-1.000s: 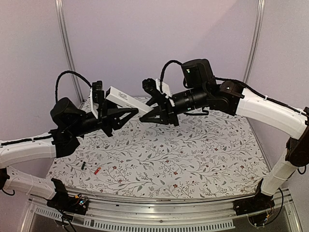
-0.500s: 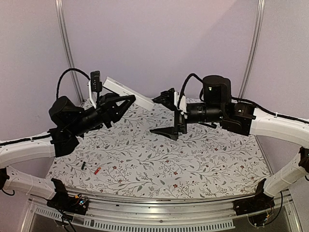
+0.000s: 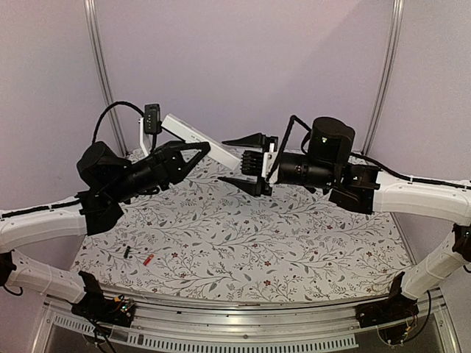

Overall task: Load the batteries into the remote control
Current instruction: Remove the battery cover from the remote control.

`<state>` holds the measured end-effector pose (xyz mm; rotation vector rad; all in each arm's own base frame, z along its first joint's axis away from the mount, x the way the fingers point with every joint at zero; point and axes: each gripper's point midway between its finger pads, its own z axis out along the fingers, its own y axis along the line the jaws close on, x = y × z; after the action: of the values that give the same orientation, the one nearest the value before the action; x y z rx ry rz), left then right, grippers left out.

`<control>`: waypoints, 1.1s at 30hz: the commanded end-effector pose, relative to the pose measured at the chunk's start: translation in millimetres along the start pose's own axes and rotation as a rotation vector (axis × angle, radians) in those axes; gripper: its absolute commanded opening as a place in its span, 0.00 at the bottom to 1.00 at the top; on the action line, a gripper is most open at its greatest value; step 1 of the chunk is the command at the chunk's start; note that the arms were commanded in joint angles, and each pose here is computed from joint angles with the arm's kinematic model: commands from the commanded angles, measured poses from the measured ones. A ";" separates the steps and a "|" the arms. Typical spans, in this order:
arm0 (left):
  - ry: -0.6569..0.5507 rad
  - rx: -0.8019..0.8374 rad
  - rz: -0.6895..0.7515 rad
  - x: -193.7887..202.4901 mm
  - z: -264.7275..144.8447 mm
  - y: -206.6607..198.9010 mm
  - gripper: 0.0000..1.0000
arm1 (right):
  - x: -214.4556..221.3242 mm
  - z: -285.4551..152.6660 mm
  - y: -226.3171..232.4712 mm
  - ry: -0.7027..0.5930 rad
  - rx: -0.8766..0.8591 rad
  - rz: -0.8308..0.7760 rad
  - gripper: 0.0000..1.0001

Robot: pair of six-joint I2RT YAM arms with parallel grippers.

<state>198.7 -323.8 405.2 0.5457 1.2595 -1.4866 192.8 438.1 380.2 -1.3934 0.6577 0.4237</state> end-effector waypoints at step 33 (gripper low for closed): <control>-0.049 -0.052 -0.027 -21.7 -12.6 17.8 0.00 | 31.0 -26.3 -34.6 0.254 0.222 0.005 0.76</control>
<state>221.8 -312.1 403.5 0.4537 1.3092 -1.4966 226.7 421.6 388.3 -1.2499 0.8159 0.2281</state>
